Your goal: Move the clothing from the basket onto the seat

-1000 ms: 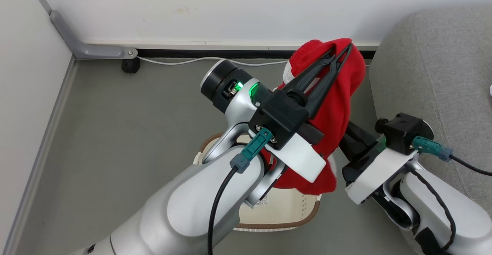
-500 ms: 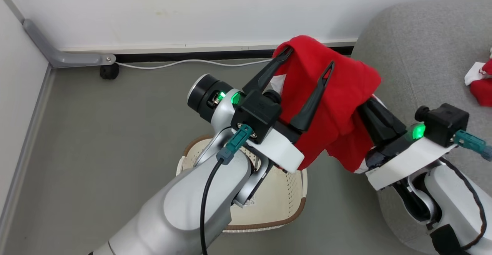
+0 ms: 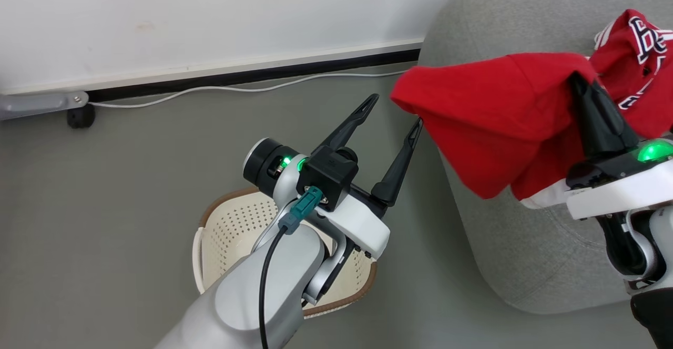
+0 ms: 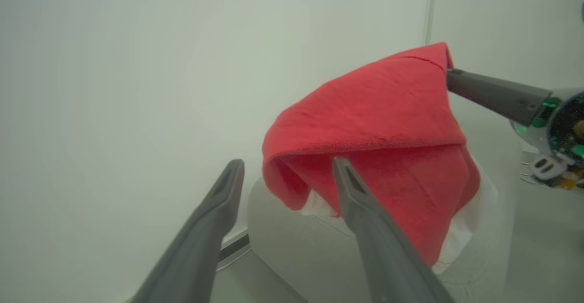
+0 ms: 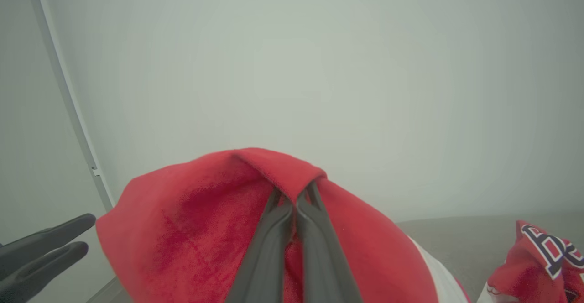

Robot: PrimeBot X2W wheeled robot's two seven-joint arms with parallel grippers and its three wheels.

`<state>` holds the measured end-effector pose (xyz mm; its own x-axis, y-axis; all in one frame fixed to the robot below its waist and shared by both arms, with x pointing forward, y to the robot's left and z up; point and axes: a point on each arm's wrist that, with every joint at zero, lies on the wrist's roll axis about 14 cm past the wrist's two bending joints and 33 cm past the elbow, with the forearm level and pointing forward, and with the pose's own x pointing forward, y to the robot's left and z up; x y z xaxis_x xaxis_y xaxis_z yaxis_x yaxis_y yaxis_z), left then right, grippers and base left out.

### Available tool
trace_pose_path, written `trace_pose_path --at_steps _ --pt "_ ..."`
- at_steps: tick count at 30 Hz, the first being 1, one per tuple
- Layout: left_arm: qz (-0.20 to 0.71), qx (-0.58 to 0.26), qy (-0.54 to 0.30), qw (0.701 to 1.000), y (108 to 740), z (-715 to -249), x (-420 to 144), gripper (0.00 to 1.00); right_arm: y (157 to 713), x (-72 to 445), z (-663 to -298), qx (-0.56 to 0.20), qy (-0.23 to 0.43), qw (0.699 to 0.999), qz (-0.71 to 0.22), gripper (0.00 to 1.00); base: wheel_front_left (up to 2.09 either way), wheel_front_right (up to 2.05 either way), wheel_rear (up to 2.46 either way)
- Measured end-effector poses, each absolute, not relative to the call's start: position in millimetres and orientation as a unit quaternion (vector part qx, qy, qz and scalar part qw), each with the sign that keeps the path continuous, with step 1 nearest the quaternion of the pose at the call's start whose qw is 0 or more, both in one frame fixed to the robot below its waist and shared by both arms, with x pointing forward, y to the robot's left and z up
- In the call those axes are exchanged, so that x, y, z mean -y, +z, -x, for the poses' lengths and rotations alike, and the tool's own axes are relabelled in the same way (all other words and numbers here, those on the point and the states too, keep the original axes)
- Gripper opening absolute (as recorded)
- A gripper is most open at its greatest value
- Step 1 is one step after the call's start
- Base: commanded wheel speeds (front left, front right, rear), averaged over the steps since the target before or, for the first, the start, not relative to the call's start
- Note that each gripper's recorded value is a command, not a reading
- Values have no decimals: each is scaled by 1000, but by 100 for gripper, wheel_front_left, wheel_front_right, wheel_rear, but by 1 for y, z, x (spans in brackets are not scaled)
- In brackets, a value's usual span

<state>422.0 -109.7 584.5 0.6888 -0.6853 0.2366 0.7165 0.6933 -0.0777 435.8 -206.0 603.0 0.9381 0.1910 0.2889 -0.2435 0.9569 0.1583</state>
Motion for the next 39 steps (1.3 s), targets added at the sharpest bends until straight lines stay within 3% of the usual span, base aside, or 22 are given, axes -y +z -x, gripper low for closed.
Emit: trace_pose_path --at_steps 14,29,39 --pt "114 55 -444 887 562 -401 152 100 619 284 -393 166 -5 983 -85 0 0 0 0" --pt "139 43 -522 841 561 -368 207 100 628 360 -316 183 -138 971 -63 0 0 0 0" --pt "144 20 -545 826 541 -361 218 100 636 405 -304 179 -199 963 -23 0 0 0 0"
